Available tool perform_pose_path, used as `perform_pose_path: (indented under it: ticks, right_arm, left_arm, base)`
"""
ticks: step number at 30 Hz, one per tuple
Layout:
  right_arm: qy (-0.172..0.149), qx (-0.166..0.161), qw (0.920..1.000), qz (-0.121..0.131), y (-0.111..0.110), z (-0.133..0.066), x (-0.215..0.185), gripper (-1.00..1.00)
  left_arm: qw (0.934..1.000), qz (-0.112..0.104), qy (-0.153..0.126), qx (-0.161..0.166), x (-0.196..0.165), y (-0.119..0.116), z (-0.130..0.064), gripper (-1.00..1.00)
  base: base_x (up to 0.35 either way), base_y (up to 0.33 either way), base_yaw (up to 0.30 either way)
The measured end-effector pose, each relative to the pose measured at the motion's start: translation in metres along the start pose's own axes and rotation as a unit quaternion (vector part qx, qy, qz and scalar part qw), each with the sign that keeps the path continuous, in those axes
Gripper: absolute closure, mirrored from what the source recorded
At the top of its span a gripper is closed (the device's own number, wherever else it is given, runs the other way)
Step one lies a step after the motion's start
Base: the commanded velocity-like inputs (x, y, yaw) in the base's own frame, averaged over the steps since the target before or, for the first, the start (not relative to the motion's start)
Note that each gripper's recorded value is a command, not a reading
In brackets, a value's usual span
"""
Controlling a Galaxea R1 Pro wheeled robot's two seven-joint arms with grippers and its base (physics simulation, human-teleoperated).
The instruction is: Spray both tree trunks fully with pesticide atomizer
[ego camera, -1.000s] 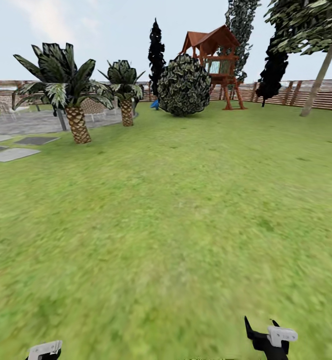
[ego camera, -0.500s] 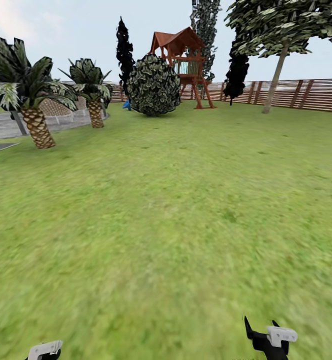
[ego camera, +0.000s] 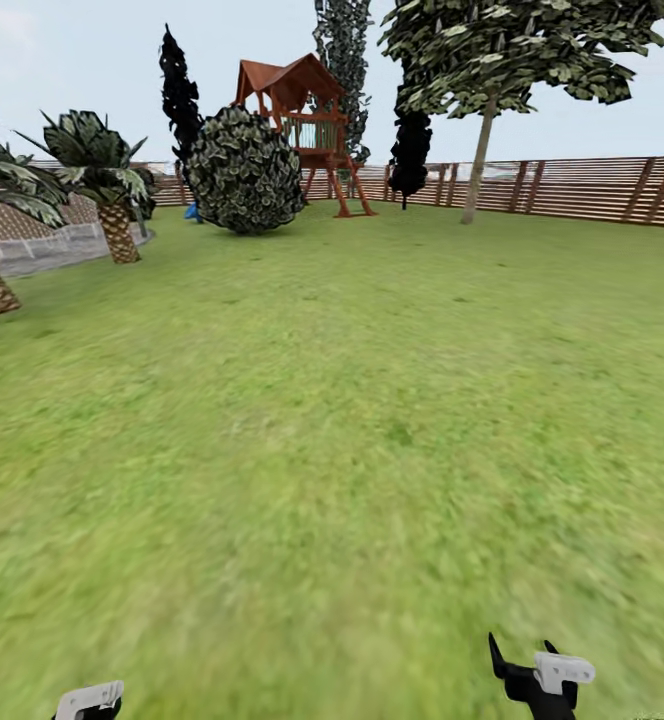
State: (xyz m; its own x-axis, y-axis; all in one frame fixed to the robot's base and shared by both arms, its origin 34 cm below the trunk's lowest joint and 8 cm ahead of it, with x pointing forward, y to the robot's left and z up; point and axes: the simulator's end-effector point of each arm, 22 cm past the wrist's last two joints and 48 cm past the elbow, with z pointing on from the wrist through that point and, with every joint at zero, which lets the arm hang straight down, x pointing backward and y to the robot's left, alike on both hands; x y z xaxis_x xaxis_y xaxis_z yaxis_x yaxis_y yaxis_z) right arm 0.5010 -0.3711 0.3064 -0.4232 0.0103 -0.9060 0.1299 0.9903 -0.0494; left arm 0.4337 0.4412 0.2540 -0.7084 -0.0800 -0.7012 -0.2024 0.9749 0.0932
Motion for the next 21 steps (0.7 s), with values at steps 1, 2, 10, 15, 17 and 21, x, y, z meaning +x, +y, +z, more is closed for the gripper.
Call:
perform_pose_path:
  ticks: [1, 2, 10, 15, 17, 21]
  right_arm:
    - [0.0, 0.0, 1.0, 0.0, 0.0, 0.0, 0.0, -1.0]
    - [0.0, 0.0, 1.0, 0.0, 0.0, 0.0, 0.0, -1.0]
    - [0.0, 0.0, 1.0, 0.0, 0.0, 0.0, 0.0, -1.0]
    - [0.0, 0.0, 1.0, 0.0, 0.0, 0.0, 0.0, -1.0]
    - [0.0, 0.0, 1.0, 0.0, 0.0, 0.0, 0.0, -1.0]
    - [0.0, 0.0, 1.0, 0.0, 0.0001, 0.0, 0.0, -1.0]
  left_arm:
    - [1.0, 0.0, 0.0, 0.0, 0.0, 0.0, 0.0, 1.0]
    - [1.0, 0.0, 0.0, 0.0, 0.0, 0.0, 0.0, 1.0]
    - [1.0, -0.001, 0.0, 0.0, -0.0001, 0.0002, 0.0, 1.0]
    - [1.0, -0.001, 0.0, -0.001, -0.0001, 0.0004, -0.0001, 1.0]
    - [1.0, -0.001, 0.0, -0.001, -0.0002, 0.0005, 0.0, 1.0]
    - [1.0, -0.001, -0.001, -0.001, -0.0007, 0.0007, 0.0001, 1.0]
  base:
    - [0.254, -0.234, -0.3]
    - [0.255, -0.234, -0.3]
    - [0.269, -0.216, -0.3]
    - [0.307, -0.147, -0.3]
    - [0.313, -0.131, -0.3]
    - [0.275, -0.107, -0.3]
